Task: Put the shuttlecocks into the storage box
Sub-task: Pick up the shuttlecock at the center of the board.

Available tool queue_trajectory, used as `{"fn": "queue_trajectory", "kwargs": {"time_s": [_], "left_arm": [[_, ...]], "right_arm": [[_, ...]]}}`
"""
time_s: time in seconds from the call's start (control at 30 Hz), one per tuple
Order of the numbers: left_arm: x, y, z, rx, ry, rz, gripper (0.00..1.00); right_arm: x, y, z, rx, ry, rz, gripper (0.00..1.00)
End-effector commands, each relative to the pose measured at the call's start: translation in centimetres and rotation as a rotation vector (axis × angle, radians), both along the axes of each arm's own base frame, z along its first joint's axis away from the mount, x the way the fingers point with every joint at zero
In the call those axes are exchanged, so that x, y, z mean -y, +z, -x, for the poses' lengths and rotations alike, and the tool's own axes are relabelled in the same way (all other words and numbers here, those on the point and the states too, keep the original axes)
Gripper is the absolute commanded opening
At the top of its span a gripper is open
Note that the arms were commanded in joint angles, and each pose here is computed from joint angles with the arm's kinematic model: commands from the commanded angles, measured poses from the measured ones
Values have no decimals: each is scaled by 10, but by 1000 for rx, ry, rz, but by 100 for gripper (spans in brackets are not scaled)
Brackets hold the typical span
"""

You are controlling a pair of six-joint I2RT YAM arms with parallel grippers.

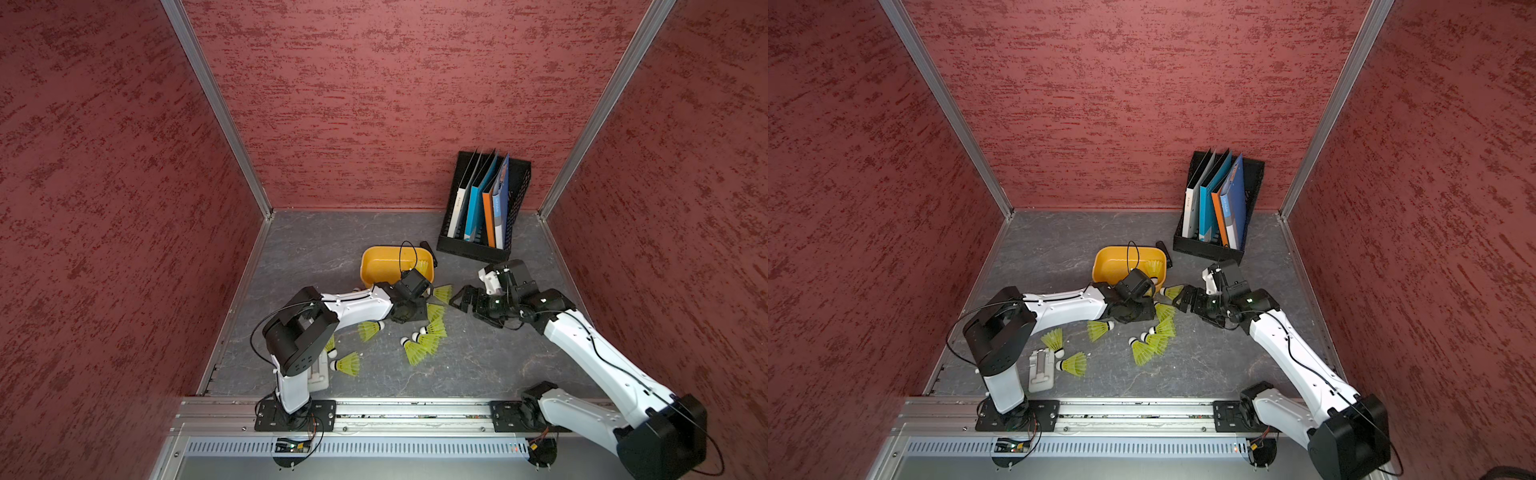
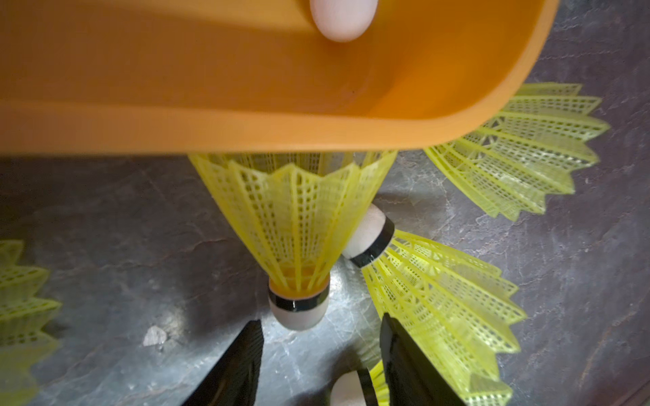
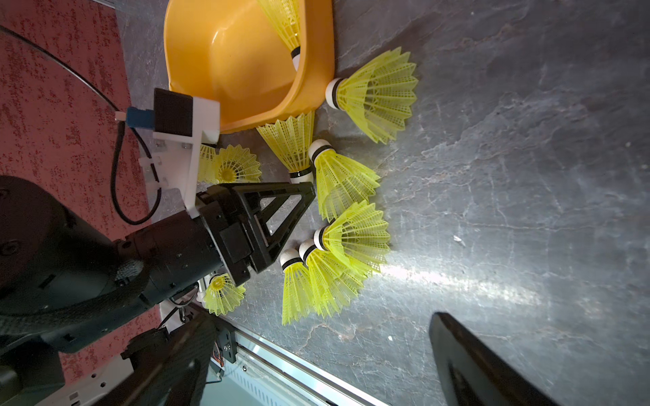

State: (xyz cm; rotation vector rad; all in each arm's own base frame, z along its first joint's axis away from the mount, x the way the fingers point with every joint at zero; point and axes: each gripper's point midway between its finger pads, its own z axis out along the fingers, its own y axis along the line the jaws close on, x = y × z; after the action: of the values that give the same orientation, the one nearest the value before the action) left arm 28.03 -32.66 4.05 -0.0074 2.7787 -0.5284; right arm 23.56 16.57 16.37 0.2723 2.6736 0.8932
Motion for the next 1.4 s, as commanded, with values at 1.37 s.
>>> {"fn": "queue_trajectory", "kwargs": {"time_s": [1.37], "left_arm": [[-9, 24, 17, 88, -89, -91, 27]], "right_arm": [[-1, 22, -14, 82, 30, 8, 98]]}}
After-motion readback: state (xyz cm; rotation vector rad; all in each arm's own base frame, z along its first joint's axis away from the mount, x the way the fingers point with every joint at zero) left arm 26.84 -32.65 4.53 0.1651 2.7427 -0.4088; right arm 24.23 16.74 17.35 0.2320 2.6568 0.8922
